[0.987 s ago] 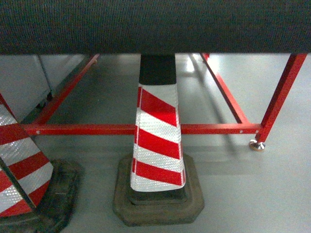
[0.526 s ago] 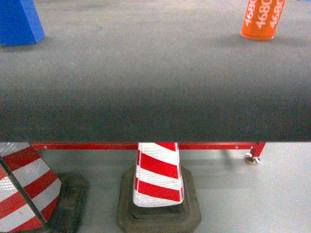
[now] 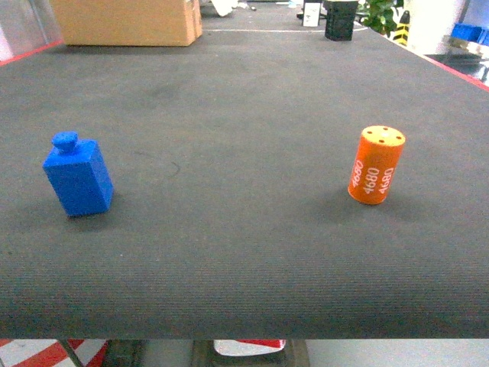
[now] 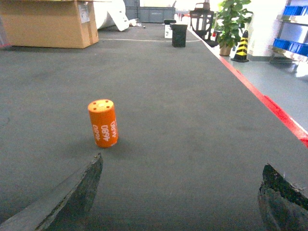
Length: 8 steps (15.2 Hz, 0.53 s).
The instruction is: Sort blue parts and orange caps into right shelf containers
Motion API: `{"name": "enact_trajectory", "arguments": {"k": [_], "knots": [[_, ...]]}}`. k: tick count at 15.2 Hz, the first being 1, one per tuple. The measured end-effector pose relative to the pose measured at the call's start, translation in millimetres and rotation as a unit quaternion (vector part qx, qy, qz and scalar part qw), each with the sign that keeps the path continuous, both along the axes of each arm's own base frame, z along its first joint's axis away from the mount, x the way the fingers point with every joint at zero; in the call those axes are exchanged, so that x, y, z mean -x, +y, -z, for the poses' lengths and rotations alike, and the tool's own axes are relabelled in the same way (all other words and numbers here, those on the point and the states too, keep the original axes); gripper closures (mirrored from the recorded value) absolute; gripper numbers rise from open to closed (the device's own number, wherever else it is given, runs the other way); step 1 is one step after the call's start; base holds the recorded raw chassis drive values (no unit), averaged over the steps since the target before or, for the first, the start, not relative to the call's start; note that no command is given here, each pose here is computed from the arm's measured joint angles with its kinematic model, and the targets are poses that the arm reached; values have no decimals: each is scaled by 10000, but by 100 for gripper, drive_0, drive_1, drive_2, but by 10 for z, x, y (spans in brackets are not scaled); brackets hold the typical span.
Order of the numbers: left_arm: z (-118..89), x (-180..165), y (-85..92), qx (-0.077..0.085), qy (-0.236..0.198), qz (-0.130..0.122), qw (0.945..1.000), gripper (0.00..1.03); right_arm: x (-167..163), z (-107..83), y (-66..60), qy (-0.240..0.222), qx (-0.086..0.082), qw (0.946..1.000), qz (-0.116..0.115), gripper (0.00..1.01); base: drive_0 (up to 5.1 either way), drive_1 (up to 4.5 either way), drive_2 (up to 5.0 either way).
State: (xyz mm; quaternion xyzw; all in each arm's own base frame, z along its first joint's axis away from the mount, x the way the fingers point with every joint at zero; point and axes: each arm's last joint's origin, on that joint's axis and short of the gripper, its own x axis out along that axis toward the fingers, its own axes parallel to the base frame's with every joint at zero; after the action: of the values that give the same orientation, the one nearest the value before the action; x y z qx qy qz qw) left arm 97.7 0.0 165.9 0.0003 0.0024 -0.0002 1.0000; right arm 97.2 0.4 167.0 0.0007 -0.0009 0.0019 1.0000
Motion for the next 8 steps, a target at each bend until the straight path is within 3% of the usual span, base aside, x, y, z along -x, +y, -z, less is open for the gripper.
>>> {"name": "enact_trajectory", "arguments": {"k": [8], "knots": [[0,0,0,2,-2,-2,10000,5,0,-1,0,-8,6,10000,0,3,0,0,0]]}}
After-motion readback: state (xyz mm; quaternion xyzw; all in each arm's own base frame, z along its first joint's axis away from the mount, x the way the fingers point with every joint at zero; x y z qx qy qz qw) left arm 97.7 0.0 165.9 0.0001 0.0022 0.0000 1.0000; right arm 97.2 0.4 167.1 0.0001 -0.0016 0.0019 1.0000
